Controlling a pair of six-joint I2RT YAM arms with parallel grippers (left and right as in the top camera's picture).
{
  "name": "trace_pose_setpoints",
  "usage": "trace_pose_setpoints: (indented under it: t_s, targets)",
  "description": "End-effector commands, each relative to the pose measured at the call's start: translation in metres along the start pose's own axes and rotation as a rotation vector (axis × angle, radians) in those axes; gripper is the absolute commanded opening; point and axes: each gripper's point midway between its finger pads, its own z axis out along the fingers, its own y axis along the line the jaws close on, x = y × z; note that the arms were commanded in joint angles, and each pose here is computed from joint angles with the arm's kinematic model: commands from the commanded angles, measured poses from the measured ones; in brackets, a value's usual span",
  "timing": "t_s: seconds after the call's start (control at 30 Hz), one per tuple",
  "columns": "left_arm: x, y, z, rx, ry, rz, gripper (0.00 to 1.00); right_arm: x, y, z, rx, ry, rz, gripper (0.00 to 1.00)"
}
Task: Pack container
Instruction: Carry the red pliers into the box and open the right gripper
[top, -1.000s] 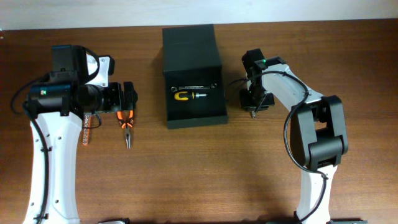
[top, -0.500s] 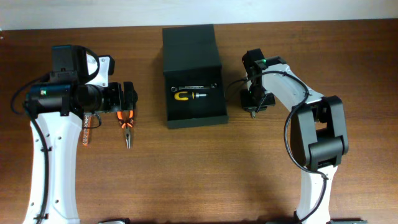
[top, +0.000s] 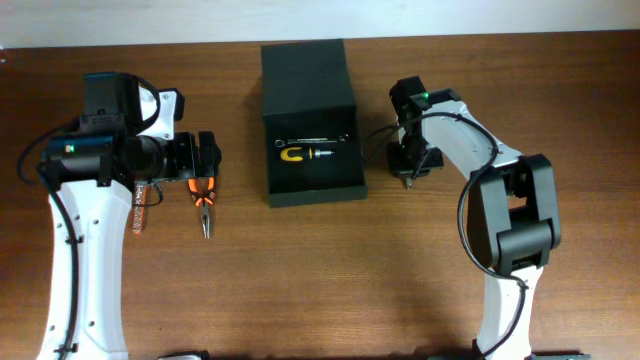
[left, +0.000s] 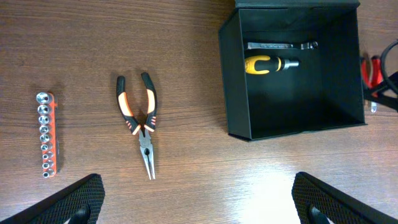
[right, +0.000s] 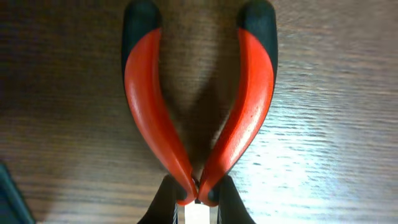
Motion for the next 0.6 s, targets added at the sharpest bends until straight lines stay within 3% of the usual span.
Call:
trace_pose_setpoints:
  t_s: [0.0, 0.3, 0.43, 0.57]
  targets:
    - [-0.003, 0.001, -0.001, -0.001, -0.005, 0.015, 0.99, -0.021, -0.002, -0.049, -0.004, -0.134, 0.015, 0.04]
    - [-0.003, 0.001, -0.001, -0.001, -0.005, 0.015, 0.99, -0.028, -0.001, -0.096, -0.020, -0.219, 0.014, 0.04]
    - [-0.003, 0.001, -0.001, -0.001, -0.005, 0.015, 0.99, -0.036, 0.007, -0.151, -0.038, -0.351, -0.056, 0.04]
    - [-0.003, 0.001, -0.001, -0.001, -0.005, 0.015, 0.99, -0.037, 0.032, -0.220, -0.051, -0.524, -0.243, 0.04]
